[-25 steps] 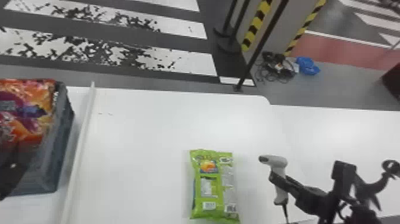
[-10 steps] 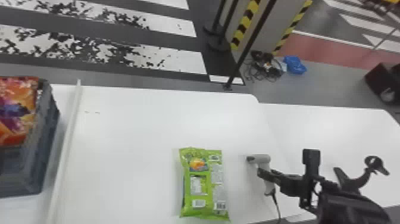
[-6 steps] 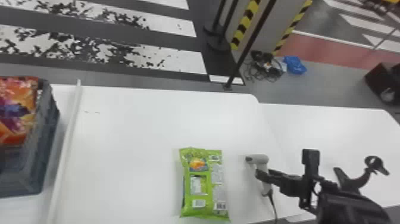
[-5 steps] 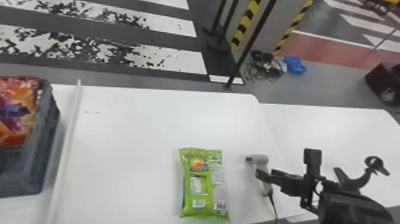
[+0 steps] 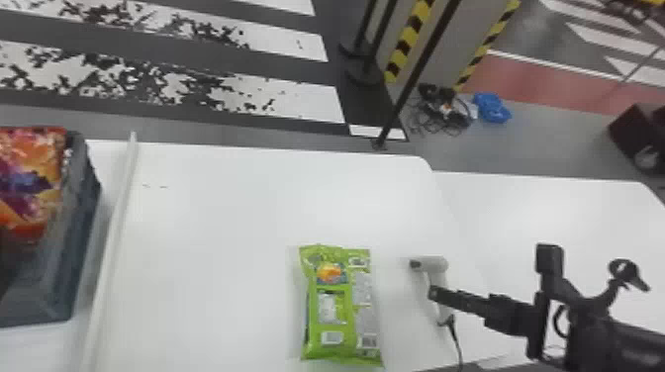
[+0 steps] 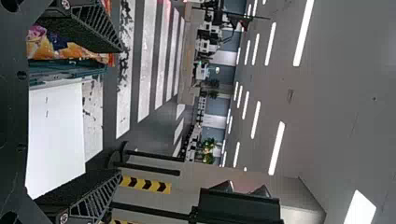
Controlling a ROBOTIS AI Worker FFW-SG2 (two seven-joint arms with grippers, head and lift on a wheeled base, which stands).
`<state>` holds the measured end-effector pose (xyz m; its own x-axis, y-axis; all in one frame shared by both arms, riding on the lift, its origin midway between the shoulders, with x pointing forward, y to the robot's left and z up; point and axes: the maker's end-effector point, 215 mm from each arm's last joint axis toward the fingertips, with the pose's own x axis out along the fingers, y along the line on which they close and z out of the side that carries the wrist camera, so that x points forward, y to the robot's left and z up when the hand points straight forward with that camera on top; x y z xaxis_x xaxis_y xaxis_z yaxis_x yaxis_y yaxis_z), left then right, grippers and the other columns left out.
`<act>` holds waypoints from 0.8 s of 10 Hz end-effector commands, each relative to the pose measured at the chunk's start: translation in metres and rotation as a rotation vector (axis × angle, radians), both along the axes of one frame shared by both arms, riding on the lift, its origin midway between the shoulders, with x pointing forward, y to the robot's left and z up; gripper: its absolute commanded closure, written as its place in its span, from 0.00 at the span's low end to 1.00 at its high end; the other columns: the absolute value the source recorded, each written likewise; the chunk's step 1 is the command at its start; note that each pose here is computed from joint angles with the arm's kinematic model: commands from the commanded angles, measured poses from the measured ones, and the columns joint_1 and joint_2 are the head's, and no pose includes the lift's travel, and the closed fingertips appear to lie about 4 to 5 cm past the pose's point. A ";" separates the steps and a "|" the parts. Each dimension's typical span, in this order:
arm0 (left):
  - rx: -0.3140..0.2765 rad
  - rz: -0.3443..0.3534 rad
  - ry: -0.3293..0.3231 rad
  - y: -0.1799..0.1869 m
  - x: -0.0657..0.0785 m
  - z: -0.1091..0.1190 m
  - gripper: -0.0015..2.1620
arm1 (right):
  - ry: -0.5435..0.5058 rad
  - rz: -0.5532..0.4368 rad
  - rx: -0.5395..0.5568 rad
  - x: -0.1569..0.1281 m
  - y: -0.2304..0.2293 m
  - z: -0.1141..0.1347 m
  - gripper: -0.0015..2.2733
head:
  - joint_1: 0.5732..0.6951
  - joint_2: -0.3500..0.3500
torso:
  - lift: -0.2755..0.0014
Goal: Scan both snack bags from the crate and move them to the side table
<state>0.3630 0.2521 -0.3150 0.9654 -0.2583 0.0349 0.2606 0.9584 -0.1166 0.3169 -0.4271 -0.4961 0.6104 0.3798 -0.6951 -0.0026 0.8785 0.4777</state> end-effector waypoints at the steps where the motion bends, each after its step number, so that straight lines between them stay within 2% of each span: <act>1: 0.000 -0.002 -0.004 -0.001 0.001 0.002 0.04 | 0.079 0.028 0.106 -0.015 0.030 0.007 0.03 | 1.00 0.06 | 0.89; 3: 0.001 0.002 -0.004 0.000 0.001 0.002 0.04 | 0.065 0.101 0.129 0.002 0.052 0.015 0.03 | 1.00 0.15 | 0.89; 5: 0.010 0.005 -0.001 0.000 -0.004 0.001 0.04 | 0.111 0.165 0.181 0.018 0.072 -0.002 0.03 | 1.00 0.22 | 0.89; 8: 0.020 0.014 -0.003 0.002 -0.007 0.004 0.04 | 0.106 0.275 0.244 0.043 0.096 -0.019 0.04 | 1.00 0.29 | 0.89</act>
